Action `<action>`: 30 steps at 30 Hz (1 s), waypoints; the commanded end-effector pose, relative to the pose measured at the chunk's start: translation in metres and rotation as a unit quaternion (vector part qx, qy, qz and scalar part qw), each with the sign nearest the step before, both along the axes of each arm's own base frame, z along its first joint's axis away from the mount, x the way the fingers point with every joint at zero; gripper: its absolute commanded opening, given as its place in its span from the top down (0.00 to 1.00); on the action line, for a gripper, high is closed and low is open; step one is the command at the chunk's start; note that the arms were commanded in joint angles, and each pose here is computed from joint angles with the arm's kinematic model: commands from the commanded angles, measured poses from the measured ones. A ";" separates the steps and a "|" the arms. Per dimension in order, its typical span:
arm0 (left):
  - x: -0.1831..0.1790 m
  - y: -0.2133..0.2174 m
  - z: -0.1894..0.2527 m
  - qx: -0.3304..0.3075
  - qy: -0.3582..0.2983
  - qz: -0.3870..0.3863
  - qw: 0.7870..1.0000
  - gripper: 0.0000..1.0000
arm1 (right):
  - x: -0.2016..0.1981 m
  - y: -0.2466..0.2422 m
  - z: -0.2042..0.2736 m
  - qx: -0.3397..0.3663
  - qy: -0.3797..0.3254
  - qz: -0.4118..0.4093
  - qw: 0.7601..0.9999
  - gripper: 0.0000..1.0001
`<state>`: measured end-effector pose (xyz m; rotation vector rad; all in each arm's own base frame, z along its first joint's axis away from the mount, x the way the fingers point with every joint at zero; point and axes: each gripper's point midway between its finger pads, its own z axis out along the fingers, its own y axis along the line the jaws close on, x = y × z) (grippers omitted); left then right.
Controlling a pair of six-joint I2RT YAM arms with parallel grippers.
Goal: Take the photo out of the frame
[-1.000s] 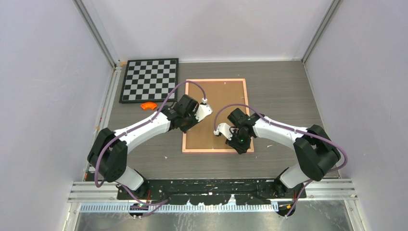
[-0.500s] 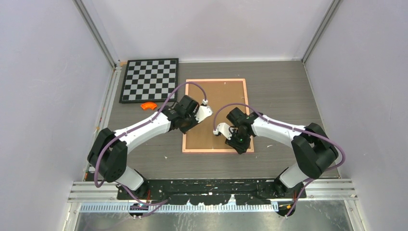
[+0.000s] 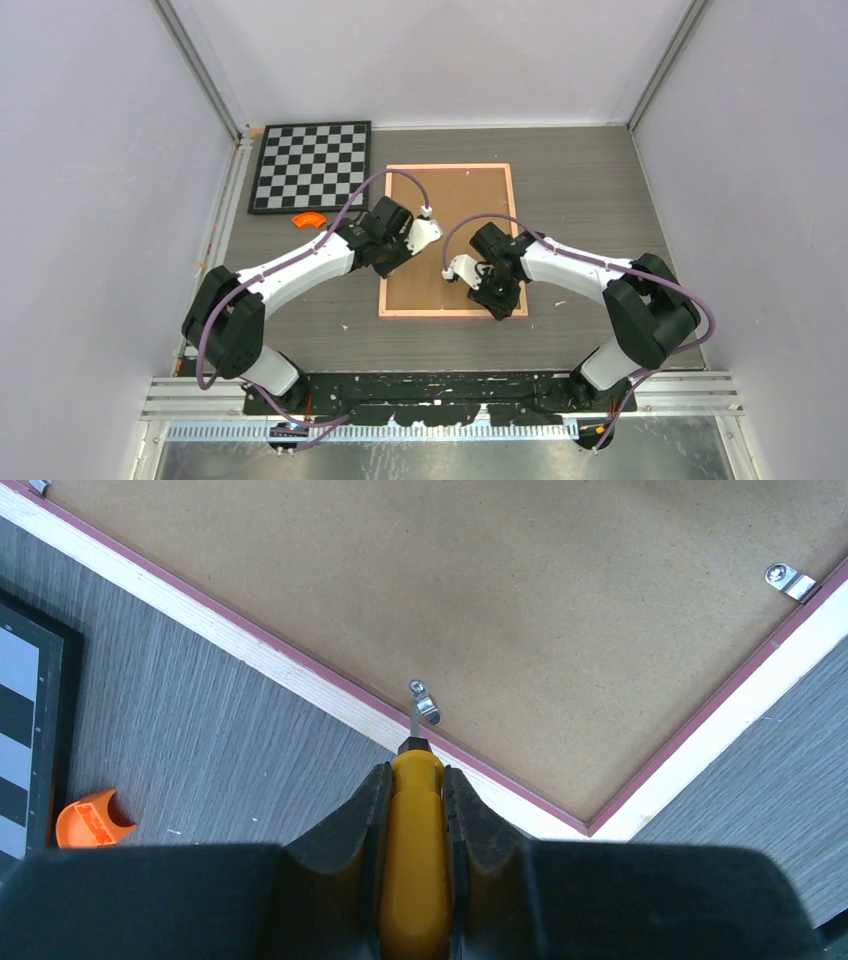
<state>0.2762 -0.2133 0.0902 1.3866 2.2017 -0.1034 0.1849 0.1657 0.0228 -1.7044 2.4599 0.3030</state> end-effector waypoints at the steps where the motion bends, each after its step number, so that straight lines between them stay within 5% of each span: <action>1: -0.045 -0.014 -0.018 -0.033 0.110 -0.022 0.993 1.00 | -0.009 0.015 -0.005 0.026 0.035 -0.023 0.999 0.95; 18: -0.062 -0.036 -0.020 -0.111 0.169 -0.013 0.979 1.00 | -0.010 0.016 -0.006 0.023 0.041 -0.025 0.999 0.95; 30: -0.046 -0.041 0.002 -0.245 0.214 0.051 0.944 1.00 | -0.010 0.016 -0.007 0.019 0.047 -0.027 0.998 0.95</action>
